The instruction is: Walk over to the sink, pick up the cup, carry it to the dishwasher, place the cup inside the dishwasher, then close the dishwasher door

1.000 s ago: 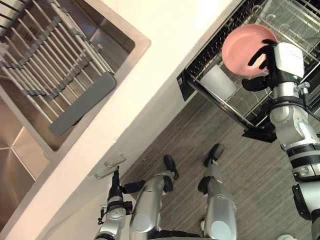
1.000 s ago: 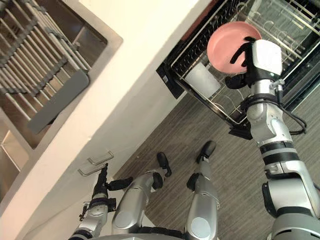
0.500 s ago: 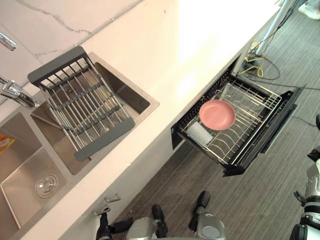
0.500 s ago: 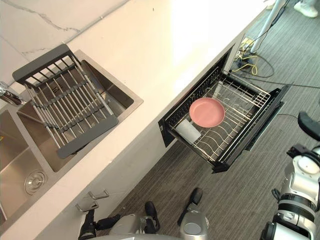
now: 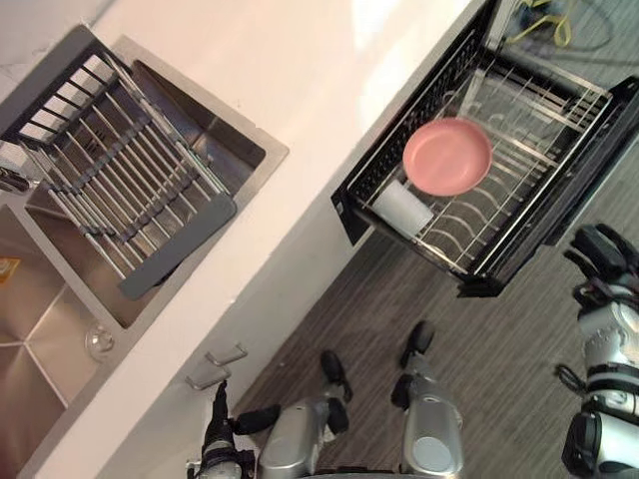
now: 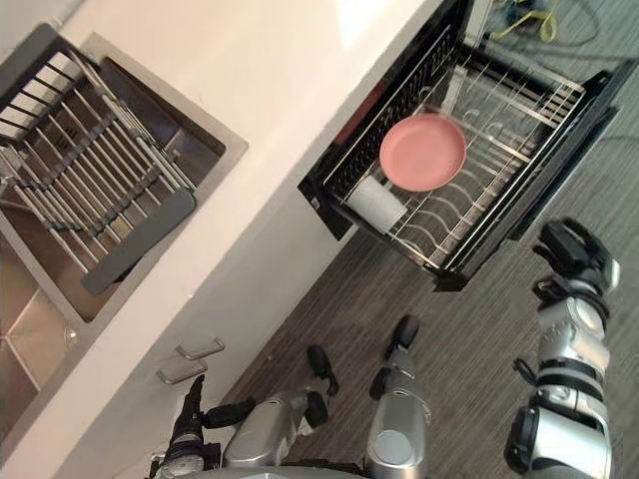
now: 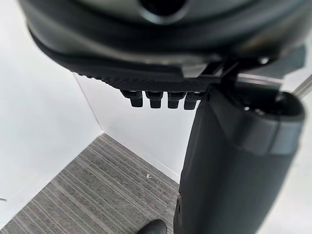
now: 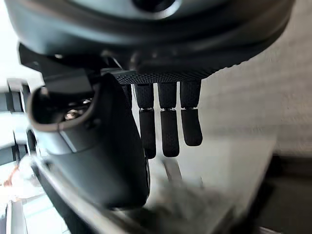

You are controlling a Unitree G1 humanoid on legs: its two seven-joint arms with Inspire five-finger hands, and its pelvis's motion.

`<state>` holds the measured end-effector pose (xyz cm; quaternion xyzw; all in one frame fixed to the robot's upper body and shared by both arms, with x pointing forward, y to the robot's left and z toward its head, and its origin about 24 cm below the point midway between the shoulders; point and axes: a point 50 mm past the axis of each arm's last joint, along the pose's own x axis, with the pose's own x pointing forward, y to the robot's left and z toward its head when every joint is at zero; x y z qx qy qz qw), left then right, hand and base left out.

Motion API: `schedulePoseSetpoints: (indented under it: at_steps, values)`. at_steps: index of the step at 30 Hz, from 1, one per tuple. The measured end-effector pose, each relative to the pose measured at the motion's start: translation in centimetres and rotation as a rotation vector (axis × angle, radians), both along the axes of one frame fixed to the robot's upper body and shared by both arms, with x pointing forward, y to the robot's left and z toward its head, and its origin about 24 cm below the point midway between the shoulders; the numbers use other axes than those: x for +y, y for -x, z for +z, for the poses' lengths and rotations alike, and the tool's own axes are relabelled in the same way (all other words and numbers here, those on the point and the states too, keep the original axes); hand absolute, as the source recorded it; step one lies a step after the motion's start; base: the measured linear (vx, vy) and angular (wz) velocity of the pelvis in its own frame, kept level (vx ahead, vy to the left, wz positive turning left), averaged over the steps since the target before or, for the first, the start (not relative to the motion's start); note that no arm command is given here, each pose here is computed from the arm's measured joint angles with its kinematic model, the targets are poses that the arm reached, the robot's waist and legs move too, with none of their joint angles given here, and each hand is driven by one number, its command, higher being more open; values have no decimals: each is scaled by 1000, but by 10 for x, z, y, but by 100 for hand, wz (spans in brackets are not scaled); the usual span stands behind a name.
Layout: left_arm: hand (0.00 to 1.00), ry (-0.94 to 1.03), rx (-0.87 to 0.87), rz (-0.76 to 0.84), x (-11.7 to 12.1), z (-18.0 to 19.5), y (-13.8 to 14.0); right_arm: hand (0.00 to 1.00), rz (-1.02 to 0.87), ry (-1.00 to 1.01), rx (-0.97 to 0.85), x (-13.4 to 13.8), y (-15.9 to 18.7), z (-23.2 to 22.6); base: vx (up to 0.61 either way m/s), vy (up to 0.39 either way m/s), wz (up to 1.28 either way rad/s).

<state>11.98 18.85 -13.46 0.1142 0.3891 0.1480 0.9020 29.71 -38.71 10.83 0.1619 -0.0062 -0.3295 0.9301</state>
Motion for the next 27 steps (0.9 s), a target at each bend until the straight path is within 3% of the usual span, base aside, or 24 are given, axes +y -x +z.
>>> schedulePoseSetpoints:
  at_steps: [12, 19, 20, 27]
  values:
    - [100, 77, -74, -1, -18, 4, -9, 0, 171, 344, 135, 34, -37, 25, -22, 7, 29]
    - [100, 139, -44, 42, -24, -2, -2, 0, 221, 358, 187, 44, -53, 26, 6, -50, 59]
    - [100, 148, -42, 37, -24, -2, 0, 100, 248, 364, 190, 48, -56, 26, 9, -51, 39]
    - [100, 178, -8, 47, -27, -8, 10, 100, 373, 280, 184, 71, -70, 17, 6, -53, 15]
